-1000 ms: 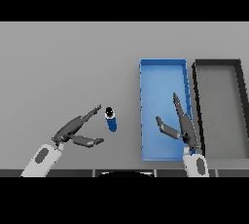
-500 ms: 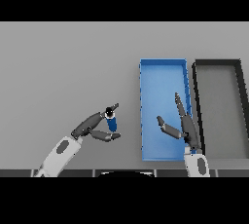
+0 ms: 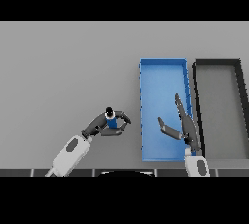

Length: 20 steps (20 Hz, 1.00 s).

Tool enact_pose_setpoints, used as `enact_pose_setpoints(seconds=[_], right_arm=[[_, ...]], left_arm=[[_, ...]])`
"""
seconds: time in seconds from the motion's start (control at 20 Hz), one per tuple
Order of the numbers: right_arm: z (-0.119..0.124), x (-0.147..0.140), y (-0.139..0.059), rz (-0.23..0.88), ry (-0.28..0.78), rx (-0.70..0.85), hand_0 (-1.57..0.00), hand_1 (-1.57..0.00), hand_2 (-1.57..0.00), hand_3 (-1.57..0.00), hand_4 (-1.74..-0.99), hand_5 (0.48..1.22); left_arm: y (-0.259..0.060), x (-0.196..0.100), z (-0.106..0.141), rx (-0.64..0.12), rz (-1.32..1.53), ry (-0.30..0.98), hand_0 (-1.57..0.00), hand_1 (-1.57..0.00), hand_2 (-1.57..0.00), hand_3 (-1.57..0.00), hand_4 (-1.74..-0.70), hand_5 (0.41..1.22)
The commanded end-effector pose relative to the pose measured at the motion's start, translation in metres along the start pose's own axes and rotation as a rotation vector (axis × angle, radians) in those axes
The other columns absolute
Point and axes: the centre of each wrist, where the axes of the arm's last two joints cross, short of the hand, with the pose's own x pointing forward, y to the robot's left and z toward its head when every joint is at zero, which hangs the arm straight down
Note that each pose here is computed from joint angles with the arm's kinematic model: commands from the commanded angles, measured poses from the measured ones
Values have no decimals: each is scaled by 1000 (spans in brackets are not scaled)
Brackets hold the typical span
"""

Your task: Pick up the blue pipe and place it into the blue bin.

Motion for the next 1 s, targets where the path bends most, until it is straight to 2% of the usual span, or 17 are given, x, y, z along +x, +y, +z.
enact_pose_setpoints(seconds=[0.0,0.05,0.15,0.2,0.35,0.45,0.5,0.6,0.7,0.95], right_arm=[[-2,0,-4,0,5,-1,1,1,1,1,-1198,604],[-3,0,-3,-3,5,-1,1,1,1,1,-1195,604],[0,1,-3,1,-4,-1,1,1,1,1,-1198,604],[-1,3,0,0,-5,0,1,1,1,1,-1195,603],[-4,4,-6,-7,4,0,1,1,1,1,-1192,602],[-5,1,-1,7,12,10,1,1,1,1,-1189,603],[-4,1,-5,9,7,1,1,1,1,1,-1187,603],[-2,-1,-3,18,0,2,1,1,1,1,-1183,606],[-4,1,-3,18,4,0,1,1,1,1,-1172,603],[3,-2,-9,25,-26,-9,1,1,1,1,-1141,603]], left_arm=[[-2,1,-1,-11,-11,-4,-717,-856,-901,-877,-1477,929],[-1,0,1,-21,-19,-14,-888,-999,-1035,-1009,-1526,988],[-3,-2,1,-43,-27,-40,-1134,-1205,-1228,-1174,-1600,1072],[-5,-3,1,-40,-34,-58,-1221,-1278,-1296,-1225,-1626,1101],[-7,-1,2,-21,-48,-84,-1392,-1421,-1430,-1351,-1680,1160],[-16,12,-5,-2,-34,-132,-1456,-1475,-1481,-1406,-1702,1182],[-17,17,-7,5,-34,-166,-1479,-1494,-1499,-1423,-1710,1190],[-18,32,-6,-6,-31,-221,-1512,-1522,-1525,-1446,-1721,1201],[-21,46,-14,-15,-25,-246,-1533,-1540,-1542,-1461,-1728,1208],[-29,68,-14,-56,-46,-244,-1559,-1561,-1561,-1490,-1737,1217]])
